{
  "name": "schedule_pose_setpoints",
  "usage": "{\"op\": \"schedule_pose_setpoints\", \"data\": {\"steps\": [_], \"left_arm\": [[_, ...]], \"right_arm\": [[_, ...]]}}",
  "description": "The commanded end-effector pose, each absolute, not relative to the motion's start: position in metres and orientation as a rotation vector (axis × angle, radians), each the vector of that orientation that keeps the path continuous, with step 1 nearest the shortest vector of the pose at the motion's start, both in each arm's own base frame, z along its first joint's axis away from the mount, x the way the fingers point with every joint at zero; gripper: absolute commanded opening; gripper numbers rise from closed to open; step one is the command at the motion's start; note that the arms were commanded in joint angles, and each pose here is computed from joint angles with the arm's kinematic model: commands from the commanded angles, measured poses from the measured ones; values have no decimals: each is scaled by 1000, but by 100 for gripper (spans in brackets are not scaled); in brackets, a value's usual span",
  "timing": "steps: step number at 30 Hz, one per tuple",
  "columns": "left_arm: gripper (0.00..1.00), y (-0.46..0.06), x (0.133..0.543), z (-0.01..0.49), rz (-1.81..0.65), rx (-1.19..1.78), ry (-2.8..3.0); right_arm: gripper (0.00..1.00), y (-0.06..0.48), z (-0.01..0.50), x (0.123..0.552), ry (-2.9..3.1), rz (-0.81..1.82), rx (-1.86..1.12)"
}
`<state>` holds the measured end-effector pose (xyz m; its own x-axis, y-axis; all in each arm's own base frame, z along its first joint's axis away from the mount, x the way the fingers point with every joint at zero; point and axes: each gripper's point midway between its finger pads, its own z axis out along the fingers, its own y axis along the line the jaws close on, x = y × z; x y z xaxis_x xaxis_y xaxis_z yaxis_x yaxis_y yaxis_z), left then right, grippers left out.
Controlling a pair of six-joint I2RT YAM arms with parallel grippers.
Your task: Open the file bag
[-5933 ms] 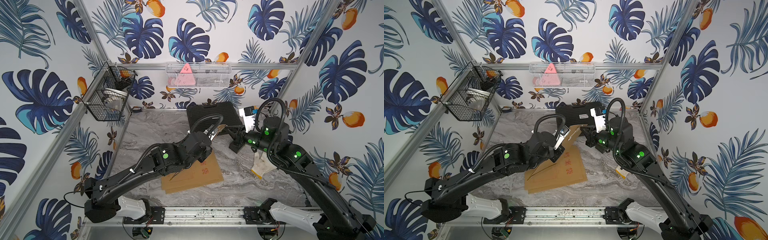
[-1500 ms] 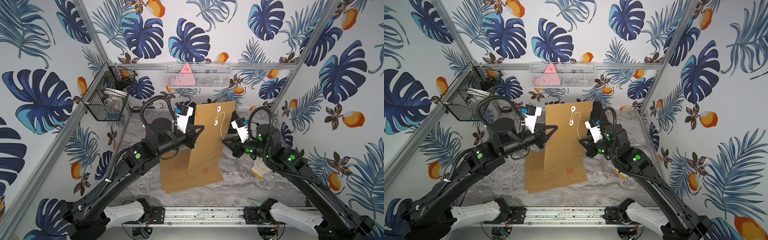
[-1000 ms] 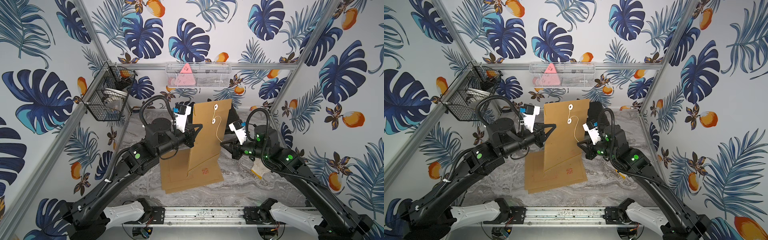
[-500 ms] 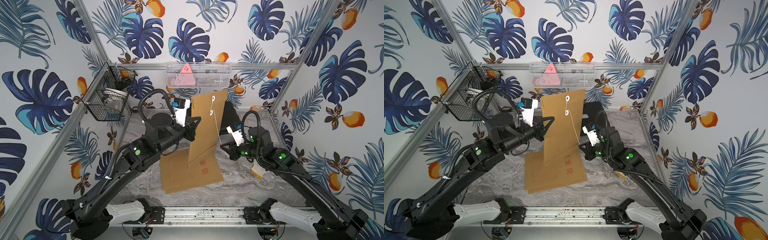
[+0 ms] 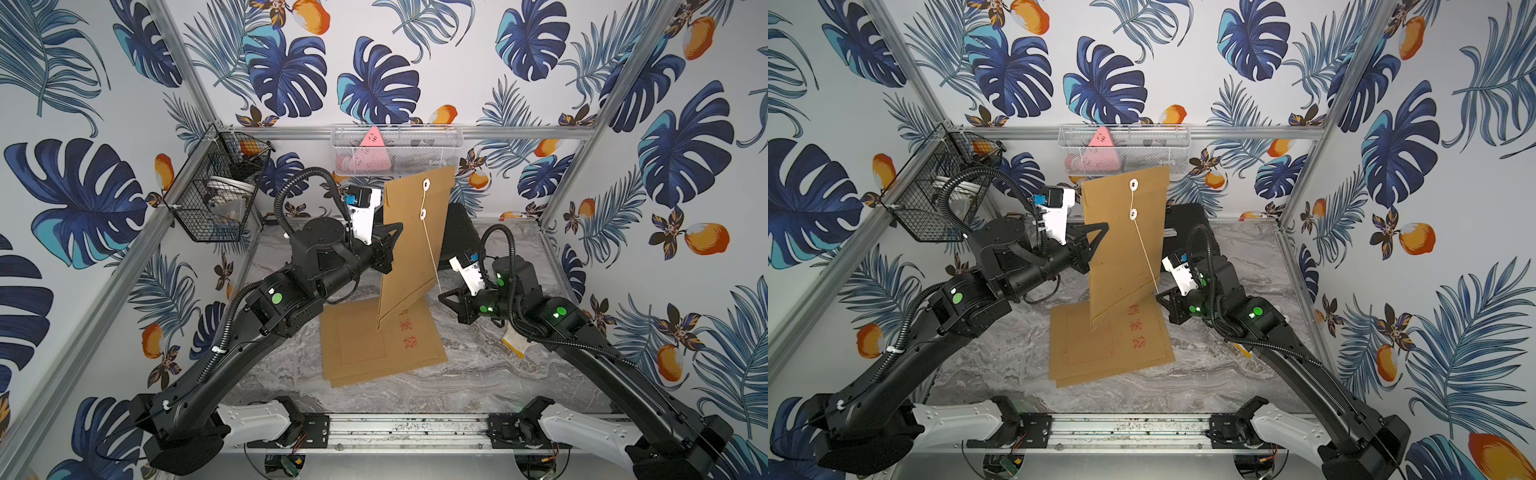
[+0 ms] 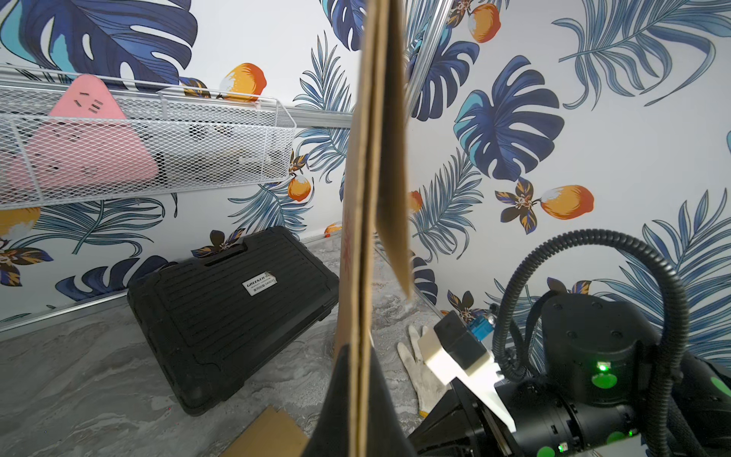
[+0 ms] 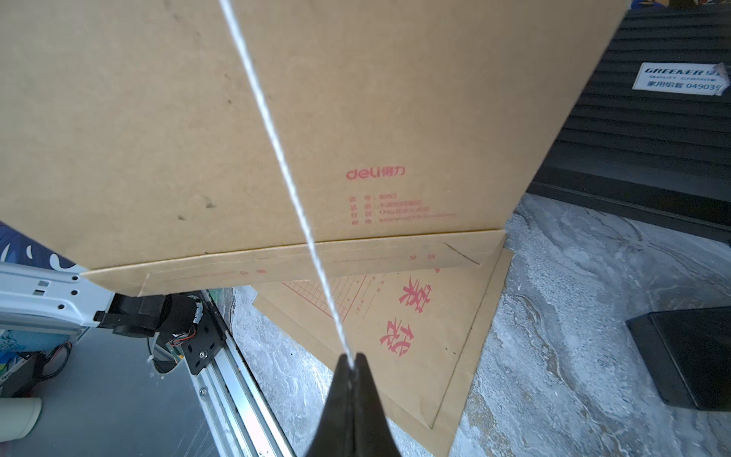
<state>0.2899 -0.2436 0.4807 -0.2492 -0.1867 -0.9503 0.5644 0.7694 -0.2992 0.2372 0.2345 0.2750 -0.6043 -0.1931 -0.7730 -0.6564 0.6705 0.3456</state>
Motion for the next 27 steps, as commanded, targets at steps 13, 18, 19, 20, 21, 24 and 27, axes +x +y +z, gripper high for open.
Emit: {"op": "schedule_pose_setpoints", "data": {"steps": [13, 18, 19, 20, 21, 24, 27], "left_arm": [[0, -235, 299, 479, -628, 289, 1679], [0, -230, 313, 453, -535, 262, 1737], [0, -229, 316, 450, -519, 243, 1744], [0, -228, 319, 447, -506, 228, 1751], [0, -227, 322, 444, -494, 215, 1756], [0, -224, 330, 439, -465, 176, 1747], [0, -223, 336, 433, -431, 160, 1746]], "right_arm": [[0, 246, 295, 243, 2104, 893, -616], [0, 260, 305, 254, 2083, 942, -554], [0, 263, 316, 257, 2059, 948, -553], [0, 266, 317, 259, 2057, 947, -551], [0, 269, 318, 261, 2053, 946, -549], [0, 279, 320, 265, 2039, 958, -554], [0, 290, 323, 265, 2026, 1000, -572]]}}
